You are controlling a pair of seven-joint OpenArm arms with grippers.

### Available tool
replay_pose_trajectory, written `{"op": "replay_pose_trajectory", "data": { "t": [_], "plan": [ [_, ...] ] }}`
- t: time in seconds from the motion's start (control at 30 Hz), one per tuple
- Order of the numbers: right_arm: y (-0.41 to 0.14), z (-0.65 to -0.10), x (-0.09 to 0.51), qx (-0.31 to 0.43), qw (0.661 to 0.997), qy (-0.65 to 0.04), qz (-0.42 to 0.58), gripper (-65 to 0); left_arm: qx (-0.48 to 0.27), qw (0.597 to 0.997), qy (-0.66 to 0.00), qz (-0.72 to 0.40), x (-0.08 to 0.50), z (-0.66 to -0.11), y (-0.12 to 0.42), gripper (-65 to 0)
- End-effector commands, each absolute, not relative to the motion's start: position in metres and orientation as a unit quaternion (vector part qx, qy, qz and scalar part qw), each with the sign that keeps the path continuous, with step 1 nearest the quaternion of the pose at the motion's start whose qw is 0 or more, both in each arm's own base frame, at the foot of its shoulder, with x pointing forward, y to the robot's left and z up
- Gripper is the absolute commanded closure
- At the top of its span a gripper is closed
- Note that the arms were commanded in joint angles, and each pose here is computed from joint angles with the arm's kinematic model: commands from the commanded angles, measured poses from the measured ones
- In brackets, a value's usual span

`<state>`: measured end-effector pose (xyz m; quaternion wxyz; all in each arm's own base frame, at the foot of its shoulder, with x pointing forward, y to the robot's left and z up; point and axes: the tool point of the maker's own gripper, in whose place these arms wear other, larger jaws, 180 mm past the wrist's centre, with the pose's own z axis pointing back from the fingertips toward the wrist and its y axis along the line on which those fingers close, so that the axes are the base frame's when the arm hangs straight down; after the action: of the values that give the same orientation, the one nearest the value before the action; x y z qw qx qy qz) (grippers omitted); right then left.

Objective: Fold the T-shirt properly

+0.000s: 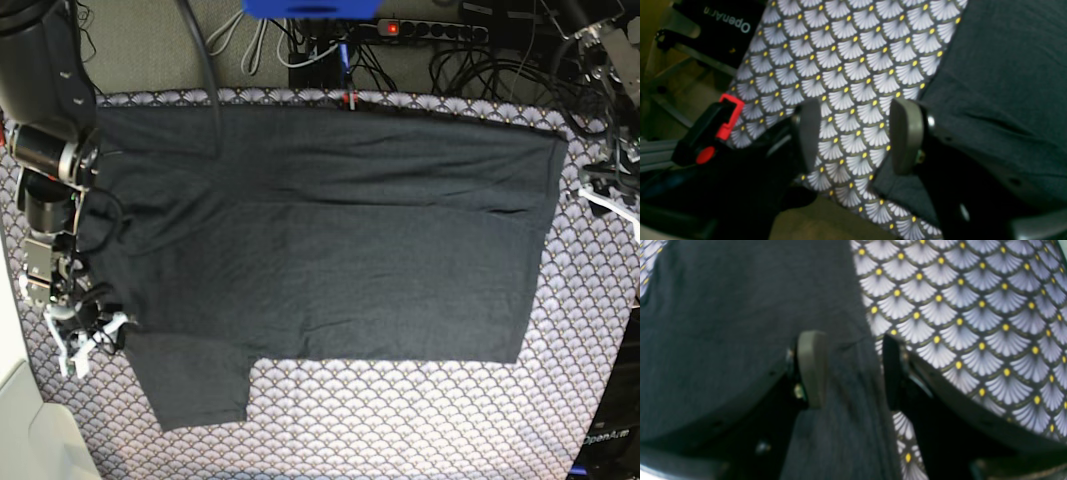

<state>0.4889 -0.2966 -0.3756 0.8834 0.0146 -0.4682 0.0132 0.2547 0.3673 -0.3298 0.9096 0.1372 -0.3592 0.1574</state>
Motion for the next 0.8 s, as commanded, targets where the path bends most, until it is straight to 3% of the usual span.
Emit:
{"op": "replay_pose_trajectory", "data": {
  "t": [0.0,0.77],
  "plan": [
    [-0.308,-0.342,0.507,0.005,0.860,-0.509,0.007,-28.1,0.148,0.900,-0.382,0.151,0.262,-0.314,0.373,-32.7],
    [-0.334,-0.367,0.485,-0.042,0.873,-0.485,-0.020,-28.1,0.133,0.906,-0.366,0.163,0.250,-0.331,0.361,-32.7]
  ]
}}
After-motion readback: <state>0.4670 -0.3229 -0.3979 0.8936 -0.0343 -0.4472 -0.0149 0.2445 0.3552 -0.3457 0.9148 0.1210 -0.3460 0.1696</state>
